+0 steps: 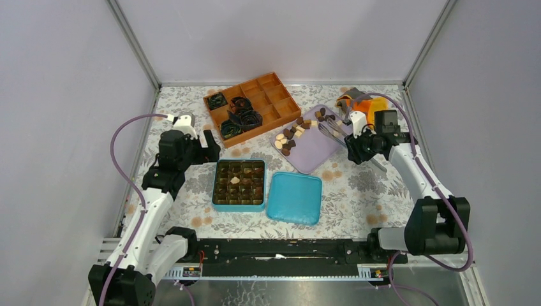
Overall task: Pack the chocolate
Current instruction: Pick up the fake chocolate from the plate.
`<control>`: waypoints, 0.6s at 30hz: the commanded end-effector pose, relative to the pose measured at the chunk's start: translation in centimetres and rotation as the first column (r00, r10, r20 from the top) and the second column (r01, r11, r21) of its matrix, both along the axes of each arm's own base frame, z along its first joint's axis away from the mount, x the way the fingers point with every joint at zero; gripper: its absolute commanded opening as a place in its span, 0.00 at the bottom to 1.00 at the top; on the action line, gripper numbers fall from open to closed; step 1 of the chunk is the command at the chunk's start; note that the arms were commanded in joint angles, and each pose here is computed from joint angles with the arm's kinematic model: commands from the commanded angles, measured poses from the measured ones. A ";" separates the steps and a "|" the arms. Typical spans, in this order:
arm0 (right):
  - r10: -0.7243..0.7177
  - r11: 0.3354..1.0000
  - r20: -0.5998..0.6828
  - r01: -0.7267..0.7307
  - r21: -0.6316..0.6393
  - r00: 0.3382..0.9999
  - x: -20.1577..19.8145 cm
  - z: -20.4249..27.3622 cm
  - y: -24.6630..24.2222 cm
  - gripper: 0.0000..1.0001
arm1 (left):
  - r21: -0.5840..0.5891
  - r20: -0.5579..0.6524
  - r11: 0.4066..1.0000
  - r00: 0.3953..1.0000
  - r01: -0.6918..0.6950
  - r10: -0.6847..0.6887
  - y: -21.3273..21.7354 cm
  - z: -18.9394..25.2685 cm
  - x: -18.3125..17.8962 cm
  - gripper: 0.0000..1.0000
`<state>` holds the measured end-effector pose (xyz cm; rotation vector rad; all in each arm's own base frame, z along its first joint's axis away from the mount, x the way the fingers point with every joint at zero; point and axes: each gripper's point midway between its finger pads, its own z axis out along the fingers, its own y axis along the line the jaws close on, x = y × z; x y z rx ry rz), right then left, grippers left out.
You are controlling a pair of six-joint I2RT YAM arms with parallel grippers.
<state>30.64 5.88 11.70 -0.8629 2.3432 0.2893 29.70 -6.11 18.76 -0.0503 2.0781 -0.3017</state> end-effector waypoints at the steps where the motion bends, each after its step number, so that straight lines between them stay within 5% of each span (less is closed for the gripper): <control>1: -0.117 0.991 0.053 0.120 -0.059 0.992 2.5 0.1 -2.2 0.49 | -0.001 0.049 1.000 0.999 0.011 -0.011 -0.1 0.7 0.7 0.99; 18: -0.244 0.964 -0.072 0.234 -0.126 0.967 4.0 -4.1 -4.2 0.49 | -0.024 0.043 1.000 0.999 -0.013 0.014 -0.1 0.5 0.8 0.99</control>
